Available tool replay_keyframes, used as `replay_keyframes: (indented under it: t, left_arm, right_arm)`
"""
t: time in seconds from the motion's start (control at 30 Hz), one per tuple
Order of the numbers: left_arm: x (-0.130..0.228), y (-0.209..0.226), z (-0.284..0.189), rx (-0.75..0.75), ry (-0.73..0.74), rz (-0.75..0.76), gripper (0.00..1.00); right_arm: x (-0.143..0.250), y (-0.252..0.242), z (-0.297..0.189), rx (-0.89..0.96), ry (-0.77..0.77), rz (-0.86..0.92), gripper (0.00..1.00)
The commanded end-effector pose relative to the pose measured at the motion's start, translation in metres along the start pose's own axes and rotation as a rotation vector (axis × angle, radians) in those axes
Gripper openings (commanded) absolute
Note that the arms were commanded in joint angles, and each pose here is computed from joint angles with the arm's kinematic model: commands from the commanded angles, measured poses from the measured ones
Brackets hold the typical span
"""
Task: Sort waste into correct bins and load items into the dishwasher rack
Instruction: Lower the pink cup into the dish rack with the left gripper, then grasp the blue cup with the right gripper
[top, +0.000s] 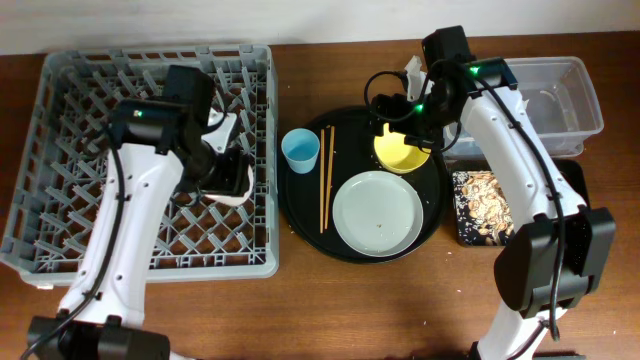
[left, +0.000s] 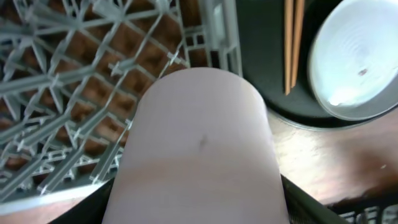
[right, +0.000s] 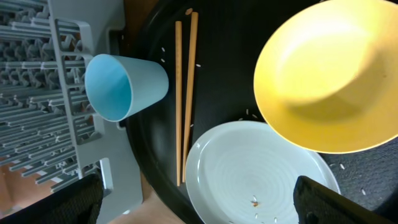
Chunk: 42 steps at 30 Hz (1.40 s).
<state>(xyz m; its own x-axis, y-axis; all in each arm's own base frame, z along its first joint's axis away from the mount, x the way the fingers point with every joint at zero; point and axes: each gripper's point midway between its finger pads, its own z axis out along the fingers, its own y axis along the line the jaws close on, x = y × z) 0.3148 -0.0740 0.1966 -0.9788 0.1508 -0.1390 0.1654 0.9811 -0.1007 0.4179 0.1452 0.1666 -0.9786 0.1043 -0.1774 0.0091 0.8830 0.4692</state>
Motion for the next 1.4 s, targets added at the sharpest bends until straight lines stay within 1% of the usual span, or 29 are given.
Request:
replay_keyframes:
  t: [0.0, 0.17, 0.3, 0.5, 0.63, 0.8, 0.97, 1.13, 1.17, 1.23, 1.27, 1.3, 1.37]
  left_arm:
    - [-0.001, 0.006, 0.015, -0.038, 0.057, 0.011, 0.56]
    - [-0.001, -0.002, 0.037, -0.017, 0.13, 0.026, 0.56]
    - [0.008, -0.01, 0.054, -0.019, 0.217, 0.049, 0.56]
    - [0.02, -0.006, 0.077, -0.032, 0.319, 0.043, 0.56]
    - [0.023, 0.007, 0.08, -0.113, 0.33, 0.012, 0.56]
    - [0.013, 0.004, 0.088, -0.098, 0.284, 0.015, 0.57]
    - [0.018, 0.006, 0.1, -0.099, 0.293, 0.015, 0.57]
    - [0.018, 0.006, 0.105, -0.099, 0.29, 0.015, 0.92]
    - [0.017, 0.006, 0.105, -0.098, 0.286, 0.015, 0.92]
    - [0.012, 0.006, 0.103, -0.097, 0.268, 0.015, 0.92]
    - [0.007, 0.005, 0.1, -0.096, 0.252, 0.015, 0.92]
    - [0.001, 0.004, 0.094, -0.094, 0.23, 0.016, 0.92]
    - [-0.019, -0.001, 0.076, -0.076, 0.165, 0.018, 0.92]
  right_arm:
    - [-0.002, -0.005, 0.0, 0.022, -0.006, -0.006, 0.99]
    - [-0.001, -0.005, 0.0, 0.024, -0.002, -0.005, 0.99]
    - [0.001, -0.006, 0.0, 0.026, 0.003, -0.002, 0.99]
    - [0.001, -0.006, 0.0, 0.026, 0.005, -0.002, 0.99]
    - [0.002, -0.006, 0.0, 0.027, 0.007, -0.001, 0.99]
    - [0.002, -0.006, 0.0, 0.027, 0.009, 0.0, 0.99]
    - [0.003, -0.006, 0.0, 0.028, 0.01, 0.001, 0.99]
    - [0.003, -0.006, 0.0, 0.027, 0.01, 0.0, 0.99]
    - [0.002, -0.004, 0.001, 0.025, 0.008, -0.005, 1.0]
    - [0.0, 0.004, 0.004, 0.016, -0.004, -0.029, 0.93]
    - [-0.001, 0.011, 0.006, 0.007, -0.015, -0.051, 0.91]
    - [-0.003, 0.02, 0.009, -0.004, -0.03, -0.077, 0.88]
    - [-0.009, 0.035, 0.014, -0.013, -0.068, -0.101, 0.84]
